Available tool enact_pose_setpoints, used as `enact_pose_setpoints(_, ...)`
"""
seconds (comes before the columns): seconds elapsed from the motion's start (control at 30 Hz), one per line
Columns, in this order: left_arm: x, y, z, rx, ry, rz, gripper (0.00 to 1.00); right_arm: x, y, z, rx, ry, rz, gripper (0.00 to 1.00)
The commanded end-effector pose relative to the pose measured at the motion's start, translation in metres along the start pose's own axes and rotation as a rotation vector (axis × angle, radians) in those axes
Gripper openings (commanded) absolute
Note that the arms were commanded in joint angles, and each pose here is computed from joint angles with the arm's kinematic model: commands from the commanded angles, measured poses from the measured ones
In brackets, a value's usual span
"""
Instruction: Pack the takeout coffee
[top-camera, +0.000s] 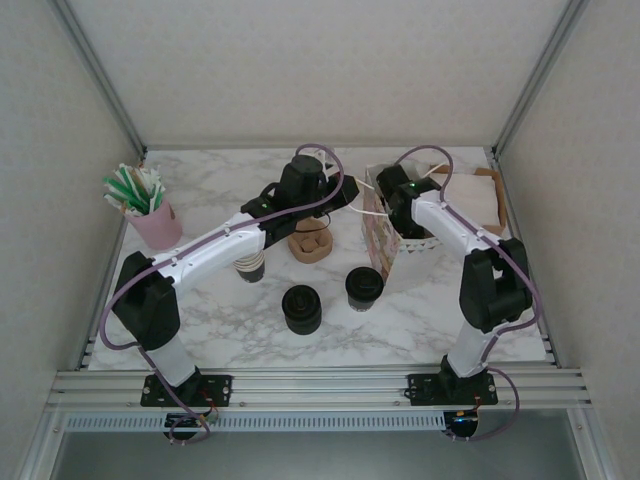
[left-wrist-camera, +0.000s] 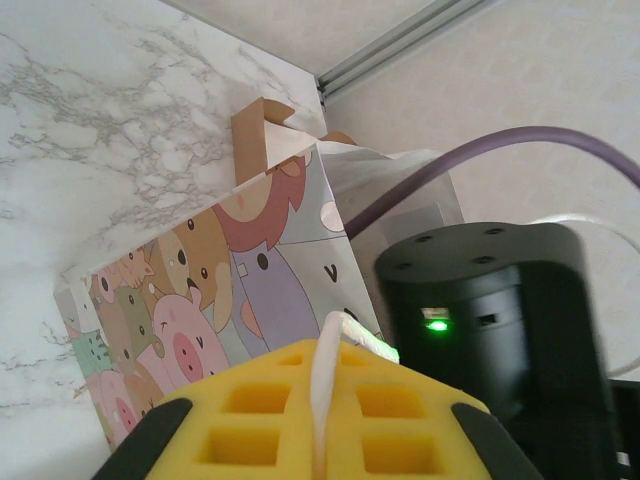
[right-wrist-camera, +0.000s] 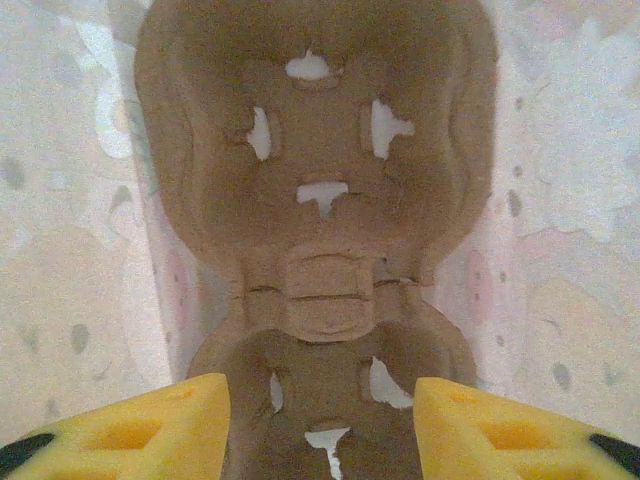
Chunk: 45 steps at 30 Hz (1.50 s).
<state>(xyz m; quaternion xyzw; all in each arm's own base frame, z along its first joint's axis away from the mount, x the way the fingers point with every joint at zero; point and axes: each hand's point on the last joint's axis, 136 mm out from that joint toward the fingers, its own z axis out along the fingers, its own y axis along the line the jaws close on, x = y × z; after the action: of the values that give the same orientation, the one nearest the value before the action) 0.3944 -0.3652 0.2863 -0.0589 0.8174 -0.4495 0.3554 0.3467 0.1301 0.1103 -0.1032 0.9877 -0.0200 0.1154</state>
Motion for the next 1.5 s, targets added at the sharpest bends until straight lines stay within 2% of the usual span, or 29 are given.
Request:
enact_pose_setpoints(0.0,-0.014,-0.013,0.0,0.034,-0.039,0.009,0.07,-0.001,-0.008,-0.027,0.016,-0.029,0.003,0.55)
enact_pose_setpoints(0.23,-0.018,-0.016,-0.003,0.031,-0.047,0.015,0.12,-0.007,-0.011,-0.067,-0.002,-0.108,0.015,0.62)
enact_pose_setpoints(0.53,-0.026,-0.029,-0.009,0.05,-0.057,0.033,0.2,-0.012,-0.012,-0.13,-0.055,-0.243,0.041,0.78)
enact_pose_setpoints(0.73,-0.031,-0.038,-0.017,0.062,-0.066,0.043,0.42,-0.007,-0.016,-0.166,-0.08,-0.326,0.055,0.86)
enact_pose_setpoints(1.0,-0.042,-0.058,-0.037,0.097,-0.087,0.062,0.82,0.009,-0.023,-0.208,-0.109,-0.432,0.075,0.95)
enact_pose_setpoints(1.17,-0.05,-0.068,-0.054,0.103,-0.109,0.079,0.98,0.021,-0.024,-0.23,-0.142,-0.493,0.083,0.99)
enact_pose_setpoints(1.47,-0.056,-0.076,-0.088,0.105,-0.145,0.095,1.0,0.042,-0.021,-0.256,-0.216,-0.556,0.094,0.99)
